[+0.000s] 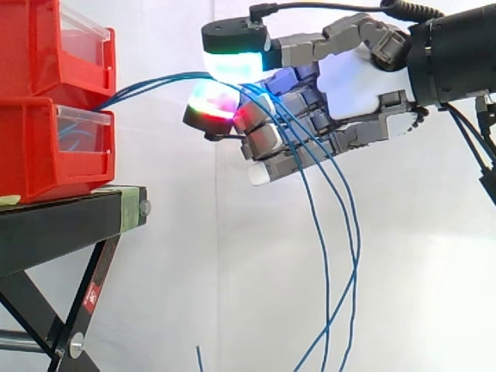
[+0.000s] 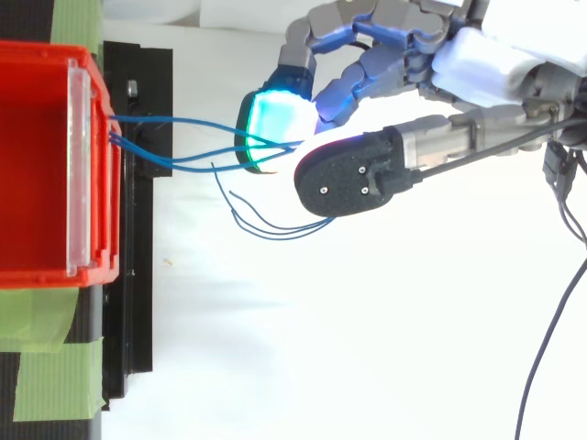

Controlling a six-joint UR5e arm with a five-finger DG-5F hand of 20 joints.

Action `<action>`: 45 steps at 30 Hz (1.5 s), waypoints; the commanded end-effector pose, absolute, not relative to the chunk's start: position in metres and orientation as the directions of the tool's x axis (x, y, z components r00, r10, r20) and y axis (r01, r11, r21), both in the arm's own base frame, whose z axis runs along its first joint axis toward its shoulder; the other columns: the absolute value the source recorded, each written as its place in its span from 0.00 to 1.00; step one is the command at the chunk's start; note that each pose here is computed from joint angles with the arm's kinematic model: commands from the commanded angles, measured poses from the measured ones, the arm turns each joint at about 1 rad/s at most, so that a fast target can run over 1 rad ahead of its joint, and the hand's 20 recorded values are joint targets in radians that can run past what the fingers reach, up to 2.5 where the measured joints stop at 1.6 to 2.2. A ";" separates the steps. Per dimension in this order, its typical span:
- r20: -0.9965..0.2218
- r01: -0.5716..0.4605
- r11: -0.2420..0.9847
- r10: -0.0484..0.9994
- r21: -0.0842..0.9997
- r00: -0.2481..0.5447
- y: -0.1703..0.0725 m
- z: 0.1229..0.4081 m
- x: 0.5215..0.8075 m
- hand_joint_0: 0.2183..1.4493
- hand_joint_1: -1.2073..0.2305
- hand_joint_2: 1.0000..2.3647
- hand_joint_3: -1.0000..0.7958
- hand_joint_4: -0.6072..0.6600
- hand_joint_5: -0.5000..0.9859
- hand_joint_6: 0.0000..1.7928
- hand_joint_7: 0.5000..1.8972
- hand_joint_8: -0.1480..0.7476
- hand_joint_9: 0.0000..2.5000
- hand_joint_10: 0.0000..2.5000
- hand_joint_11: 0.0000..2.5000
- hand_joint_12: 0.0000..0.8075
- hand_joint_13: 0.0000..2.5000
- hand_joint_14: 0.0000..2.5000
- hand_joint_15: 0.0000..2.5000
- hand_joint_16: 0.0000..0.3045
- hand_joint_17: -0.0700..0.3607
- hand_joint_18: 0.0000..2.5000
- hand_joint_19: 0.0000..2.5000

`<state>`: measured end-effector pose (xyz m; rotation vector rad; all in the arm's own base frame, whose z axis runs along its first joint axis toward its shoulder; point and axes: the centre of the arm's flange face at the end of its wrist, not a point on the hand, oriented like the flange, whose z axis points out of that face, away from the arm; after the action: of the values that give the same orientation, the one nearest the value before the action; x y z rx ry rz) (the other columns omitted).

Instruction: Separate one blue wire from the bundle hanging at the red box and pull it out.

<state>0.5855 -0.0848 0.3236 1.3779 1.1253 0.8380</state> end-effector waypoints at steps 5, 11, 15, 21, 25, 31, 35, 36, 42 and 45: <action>-0.129 0.198 0.074 0.950 0.977 0.284 -0.083 0.321 0.582 0.36 0.34 0.02 0.40 0.68 0.16 0.49 0.43 0.54 0.21 0.06 0.66 0.42 0.22 0.23 0.64 0.13 0.38 0.17 0.31; -0.130 0.199 0.074 0.950 0.977 0.282 -0.081 0.321 0.582 0.32 0.39 0.02 0.43 0.68 0.17 0.48 0.46 0.55 0.21 0.05 0.67 0.42 0.21 0.25 0.64 0.14 0.38 0.17 0.32; -0.126 0.198 0.070 0.951 0.978 0.283 -0.081 0.321 0.582 0.31 0.39 0.02 0.44 0.68 0.18 0.48 0.48 0.55 0.24 0.00 0.69 0.43 0.23 0.20 0.66 0.14 0.38 0.18 0.31; -0.121 0.196 0.066 0.952 0.978 0.283 -0.080 0.321 0.582 0.30 0.37 0.02 0.45 0.68 0.18 0.47 0.48 0.55 0.24 0.00 0.69 0.43 0.22 0.20 0.66 0.14 0.39 0.18 0.31; -0.120 0.195 0.066 0.952 0.979 0.283 -0.080 0.321 0.582 0.31 0.33 0.02 0.43 0.67 0.17 0.48 0.48 0.54 0.21 0.01 0.70 0.42 0.20 0.23 0.65 0.14 0.39 0.15 0.32; -0.121 0.196 0.066 0.952 0.978 0.283 -0.080 0.320 0.582 0.36 0.24 0.01 0.39 0.66 0.16 0.48 0.49 0.53 0.19 0.00 0.70 0.42 0.18 0.20 0.67 0.14 0.39 0.15 0.29; -0.120 0.195 0.066 0.952 0.979 0.283 -0.080 0.321 0.582 0.38 0.22 0.01 0.38 0.67 0.15 0.48 0.49 0.52 0.17 0.00 0.70 0.41 0.17 0.19 0.67 0.14 0.38 0.14 0.27; -0.120 0.195 0.066 0.952 0.979 0.283 -0.080 0.321 0.582 0.38 0.21 0.01 0.38 0.67 0.15 0.48 0.49 0.52 0.17 0.00 0.70 0.41 0.17 0.19 0.68 0.14 0.38 0.14 0.27; -0.120 0.195 0.066 0.952 0.979 0.281 -0.080 0.321 0.582 0.41 0.21 0.01 0.36 0.66 0.15 0.47 0.49 0.51 0.15 0.00 0.69 0.39 0.16 0.18 0.67 0.13 0.37 0.13 0.26; -0.120 0.195 0.066 0.952 0.979 0.281 -0.080 0.321 0.582 0.38 0.24 0.01 0.35 0.66 0.15 0.47 0.48 0.51 0.15 0.00 0.69 0.39 0.15 0.19 0.68 0.13 0.37 0.13 0.27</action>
<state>0.5822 -0.0796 0.3210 1.3957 1.1573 0.8267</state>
